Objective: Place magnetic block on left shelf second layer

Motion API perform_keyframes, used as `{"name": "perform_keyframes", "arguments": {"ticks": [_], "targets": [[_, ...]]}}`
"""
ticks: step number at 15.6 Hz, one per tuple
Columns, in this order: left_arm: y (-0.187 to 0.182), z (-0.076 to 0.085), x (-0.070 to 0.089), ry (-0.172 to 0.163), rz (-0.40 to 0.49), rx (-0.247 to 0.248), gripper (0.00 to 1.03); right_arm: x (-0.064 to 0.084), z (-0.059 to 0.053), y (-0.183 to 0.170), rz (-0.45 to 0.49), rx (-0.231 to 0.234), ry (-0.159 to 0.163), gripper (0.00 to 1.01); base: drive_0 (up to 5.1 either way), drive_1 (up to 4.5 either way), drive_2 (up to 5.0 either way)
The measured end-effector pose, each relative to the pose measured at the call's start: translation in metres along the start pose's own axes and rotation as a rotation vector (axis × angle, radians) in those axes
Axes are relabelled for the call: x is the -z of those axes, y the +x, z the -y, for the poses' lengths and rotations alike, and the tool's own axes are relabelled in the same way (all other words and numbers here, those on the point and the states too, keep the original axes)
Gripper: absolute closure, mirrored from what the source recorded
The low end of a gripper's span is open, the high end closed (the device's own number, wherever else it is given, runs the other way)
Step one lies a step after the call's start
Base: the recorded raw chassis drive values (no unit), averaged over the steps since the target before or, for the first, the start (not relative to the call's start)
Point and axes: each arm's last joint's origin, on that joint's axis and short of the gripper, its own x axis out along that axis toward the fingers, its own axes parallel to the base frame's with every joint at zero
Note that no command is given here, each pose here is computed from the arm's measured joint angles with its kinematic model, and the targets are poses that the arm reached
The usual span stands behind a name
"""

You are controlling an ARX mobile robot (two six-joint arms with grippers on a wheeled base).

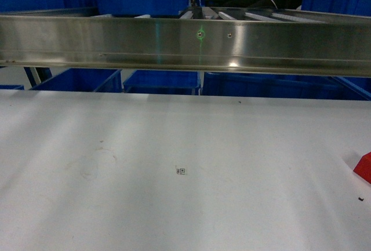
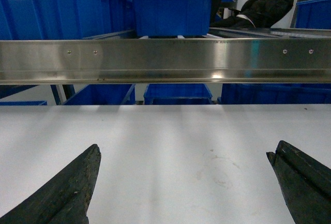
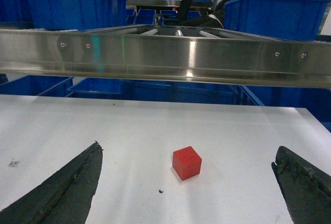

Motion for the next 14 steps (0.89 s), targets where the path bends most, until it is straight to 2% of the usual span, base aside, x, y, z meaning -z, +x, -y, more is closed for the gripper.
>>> {"name": "perform_keyframes", "arguments": {"ticks": [14], "targets": [[0.0, 0.0, 0.0, 0.0, 0.0, 0.0, 0.05, 0.0, 0.0, 0.0, 0.0, 0.0, 0.0, 0.03, 0.0, 0.0, 0.0]]}}
